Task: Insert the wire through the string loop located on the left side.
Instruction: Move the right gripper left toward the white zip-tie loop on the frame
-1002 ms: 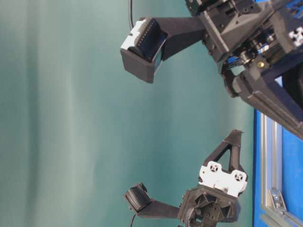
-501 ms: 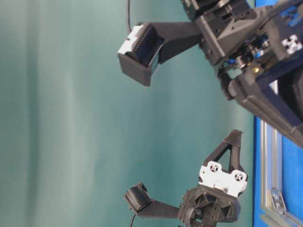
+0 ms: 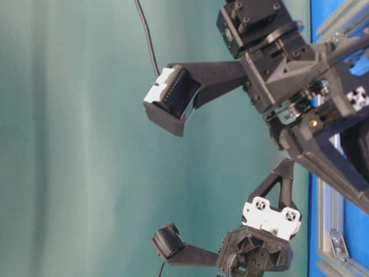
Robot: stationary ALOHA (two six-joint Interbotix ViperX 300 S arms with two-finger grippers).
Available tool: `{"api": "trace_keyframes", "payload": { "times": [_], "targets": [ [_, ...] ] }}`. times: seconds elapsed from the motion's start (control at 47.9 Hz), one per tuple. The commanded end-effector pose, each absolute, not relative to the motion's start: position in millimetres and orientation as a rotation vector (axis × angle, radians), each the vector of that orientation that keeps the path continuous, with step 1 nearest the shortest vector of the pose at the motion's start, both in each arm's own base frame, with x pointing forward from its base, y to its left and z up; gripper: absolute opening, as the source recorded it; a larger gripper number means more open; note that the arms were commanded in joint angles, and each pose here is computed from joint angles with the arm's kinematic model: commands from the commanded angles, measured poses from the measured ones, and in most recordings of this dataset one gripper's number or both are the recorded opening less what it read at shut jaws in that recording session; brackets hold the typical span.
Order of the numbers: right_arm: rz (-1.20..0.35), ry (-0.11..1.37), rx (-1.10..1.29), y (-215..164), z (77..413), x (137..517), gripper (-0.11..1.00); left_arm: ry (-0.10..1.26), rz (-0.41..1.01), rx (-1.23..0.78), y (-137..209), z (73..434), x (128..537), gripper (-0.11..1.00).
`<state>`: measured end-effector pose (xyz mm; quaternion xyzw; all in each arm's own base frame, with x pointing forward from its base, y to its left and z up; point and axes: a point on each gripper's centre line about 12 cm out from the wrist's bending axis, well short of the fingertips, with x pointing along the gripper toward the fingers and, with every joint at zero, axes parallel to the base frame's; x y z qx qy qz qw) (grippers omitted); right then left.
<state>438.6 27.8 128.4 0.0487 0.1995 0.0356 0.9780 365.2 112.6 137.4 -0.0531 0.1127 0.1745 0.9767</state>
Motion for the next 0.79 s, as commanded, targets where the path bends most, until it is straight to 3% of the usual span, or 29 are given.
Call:
{"api": "trace_keyframes", "payload": {
  "times": [0.0, 0.772],
  "targets": [
    [0.078, 0.362, 0.098, 29.6, 141.8, 445.8, 0.00, 0.184, 0.350, -0.103, 113.4, 151.4, 368.1, 0.00],
    [0.077, 0.368, 0.100, 29.7, 138.1, 448.0, 0.00, 0.184, 0.350, -0.101, 113.2, 151.5, 367.7, 0.00]
  ]
}}
